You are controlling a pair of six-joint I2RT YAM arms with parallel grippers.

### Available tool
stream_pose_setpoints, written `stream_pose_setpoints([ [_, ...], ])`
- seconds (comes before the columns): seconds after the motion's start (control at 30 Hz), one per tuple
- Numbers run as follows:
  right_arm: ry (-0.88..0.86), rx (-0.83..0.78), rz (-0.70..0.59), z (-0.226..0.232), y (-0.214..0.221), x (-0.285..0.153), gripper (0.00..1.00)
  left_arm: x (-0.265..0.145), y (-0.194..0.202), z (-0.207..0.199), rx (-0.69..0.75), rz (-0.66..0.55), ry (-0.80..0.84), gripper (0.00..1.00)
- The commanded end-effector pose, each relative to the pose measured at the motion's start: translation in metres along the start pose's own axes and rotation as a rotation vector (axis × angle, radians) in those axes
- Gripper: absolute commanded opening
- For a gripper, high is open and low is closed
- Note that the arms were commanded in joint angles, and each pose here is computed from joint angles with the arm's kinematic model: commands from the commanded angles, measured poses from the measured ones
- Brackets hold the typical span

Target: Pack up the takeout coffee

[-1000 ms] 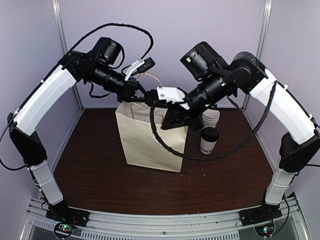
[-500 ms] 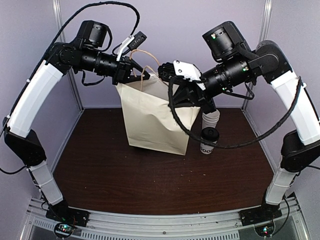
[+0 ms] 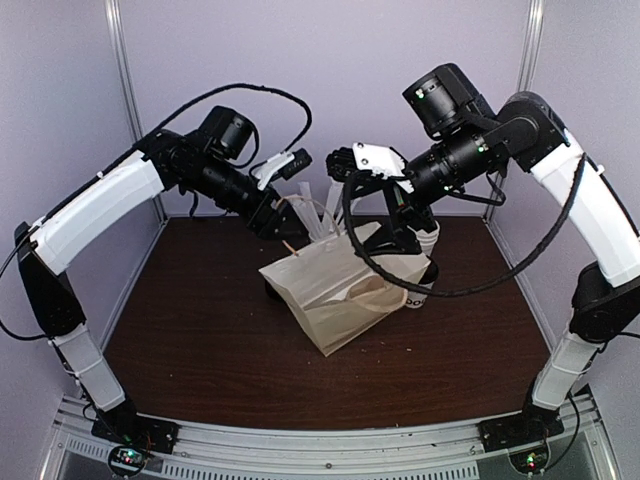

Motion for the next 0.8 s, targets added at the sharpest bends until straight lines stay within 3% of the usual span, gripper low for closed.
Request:
stream_pose_setpoints([
  [0.0, -0.068, 0.062, 0.012, 0.004, 0.030, -0.004, 1.00, -0.009, 0.004, 0.011, 0.001, -0.088, -0.149, 0.87],
  [0.1, -0.047, 0.076, 0.003, 0.005, 0.030, -0.019, 1.00, -0.029, -0.008, 0.004, 0.042, -0.192, -0.178, 0.96],
  [0.27, 0.002, 0.093, 0.024, 0.000, 0.038, -0.027, 1.00, -0.037, -0.020, 0.002, 0.072, -0.269, -0.196, 0.97],
  [0.57, 0.100, 0.167, 0.033, -0.021, 0.051, -0.034, 1.00, -0.049, -0.022, 0.025, -0.111, -0.365, -0.420, 0.96],
  [0.77, 0.206, 0.274, 0.070, -0.054, 0.091, -0.020, 0.97, -0.024, -0.026, 0.023, -0.141, -0.341, -0.280, 0.87],
])
Point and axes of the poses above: each gripper's point midway between its finger pads, its own x axis out along the fingers, its own z axis along the line the jaws close on, y = z × x, the point moved 7 cm from there along -x, back along the fingers, and after that the axes turned 8 degrees about -x, right-handed, at the moved point
